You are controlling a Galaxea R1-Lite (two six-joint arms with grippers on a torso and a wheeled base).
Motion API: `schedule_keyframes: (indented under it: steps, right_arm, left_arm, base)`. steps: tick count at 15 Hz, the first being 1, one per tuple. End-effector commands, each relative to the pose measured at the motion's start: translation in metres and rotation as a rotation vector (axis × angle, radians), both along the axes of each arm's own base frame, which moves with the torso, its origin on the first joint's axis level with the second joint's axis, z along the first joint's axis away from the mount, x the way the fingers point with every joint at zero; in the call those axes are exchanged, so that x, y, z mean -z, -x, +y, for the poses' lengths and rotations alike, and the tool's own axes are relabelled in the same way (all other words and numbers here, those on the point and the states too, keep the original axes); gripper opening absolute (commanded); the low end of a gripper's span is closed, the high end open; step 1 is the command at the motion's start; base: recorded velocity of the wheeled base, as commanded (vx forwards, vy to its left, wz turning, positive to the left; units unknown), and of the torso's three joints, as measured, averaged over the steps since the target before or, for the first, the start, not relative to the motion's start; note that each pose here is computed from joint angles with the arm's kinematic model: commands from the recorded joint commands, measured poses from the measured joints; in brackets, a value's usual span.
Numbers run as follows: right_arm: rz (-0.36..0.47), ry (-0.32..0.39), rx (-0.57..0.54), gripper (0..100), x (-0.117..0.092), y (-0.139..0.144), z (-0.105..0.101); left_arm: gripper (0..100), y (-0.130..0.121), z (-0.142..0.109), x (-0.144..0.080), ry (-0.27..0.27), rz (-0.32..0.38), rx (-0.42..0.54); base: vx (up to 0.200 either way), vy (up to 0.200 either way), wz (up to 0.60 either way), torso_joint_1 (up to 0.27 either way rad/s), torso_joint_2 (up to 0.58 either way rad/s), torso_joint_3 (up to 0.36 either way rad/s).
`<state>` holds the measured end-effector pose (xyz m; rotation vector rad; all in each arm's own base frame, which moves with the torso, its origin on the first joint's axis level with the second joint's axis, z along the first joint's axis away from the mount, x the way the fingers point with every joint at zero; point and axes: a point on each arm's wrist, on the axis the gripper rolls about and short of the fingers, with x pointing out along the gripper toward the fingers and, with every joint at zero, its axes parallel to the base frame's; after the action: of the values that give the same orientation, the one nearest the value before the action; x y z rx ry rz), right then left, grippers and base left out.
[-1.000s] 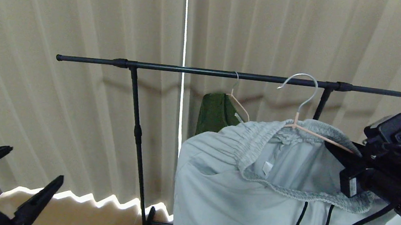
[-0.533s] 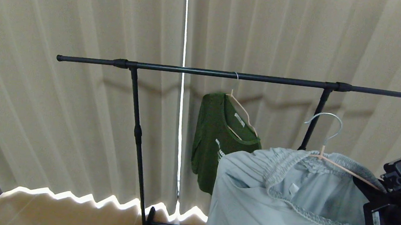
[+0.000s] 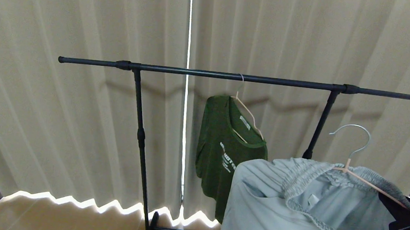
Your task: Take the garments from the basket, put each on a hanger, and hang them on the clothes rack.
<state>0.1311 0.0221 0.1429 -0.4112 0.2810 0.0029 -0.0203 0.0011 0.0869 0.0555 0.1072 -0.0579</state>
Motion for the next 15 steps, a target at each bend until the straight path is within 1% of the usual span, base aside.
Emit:
schedule_keyframes:
  steps: [1,2,3,6,8,9,11,12,13,15]
  right_arm:
    - [-0.013,-0.003,0.003,0,0.001,0.006,-0.002]
    - [0.001,-0.003,-0.001,0,0.004,0.008,-0.002]
    - [0.007,-0.002,-0.001,0,0.006,0.009,-0.002]
    - [-0.005,-0.003,0.005,0,0.007,0.015,-0.004]
    - [-0.011,-0.004,0.007,0,0.007,0.019,-0.005]
    - [-0.010,-0.003,0.007,0,0.008,0.020,-0.005]
    - [-0.010,-0.003,0.007,0,0.008,0.020,-0.005]
    - [-0.011,-0.003,0.008,0,0.008,0.019,-0.005]
    - [-0.014,-0.004,0.010,0,0.007,0.019,-0.005]
    - [-0.017,-0.003,0.017,0,0.007,0.019,-0.006]
  left_arm:
    - [100,-0.002,0.000,0.009,0.008,0.024,0.008]
    - [100,-0.002,-0.001,0.010,0.026,0.023,0.014]
    - [100,-0.002,-0.001,0.010,0.025,0.026,0.012]
    - [100,-0.002,0.000,0.010,0.003,0.022,0.001]
    - [100,-0.002,-0.001,0.010,-0.001,0.022,-0.041]
    - [100,-0.001,-0.002,0.010,-0.002,0.015,-0.070]
    - [100,0.000,-0.002,0.011,0.001,-0.007,-0.067]
    - [100,0.004,-0.002,0.012,-0.006,-0.055,-0.042]
    - [100,0.004,-0.002,0.012,0.003,-0.060,-0.047]
    - [100,0.004,-0.002,0.012,0.003,-0.060,-0.046]
  base:
    - [0.000,0.000,0.00,0.000,0.00,0.000]
    - [0.000,0.000,0.00,0.000,0.00,0.000]
    - [0.000,0.000,0.00,0.000,0.00,0.000]
    - [0.000,0.000,0.00,0.000,0.00,0.000]
    - [0.000,0.000,0.00,0.000,0.00,0.000]
    - [0.000,0.000,0.00,0.000,0.00,0.000]
    - [0.000,0.000,0.00,0.000,0.00,0.000]
    - [0.000,0.000,0.00,0.000,0.00,0.000]
    - [0.000,0.000,0.00,0.000,0.00,0.000]
    - [0.000,0.000,0.00,0.000,0.00,0.000]
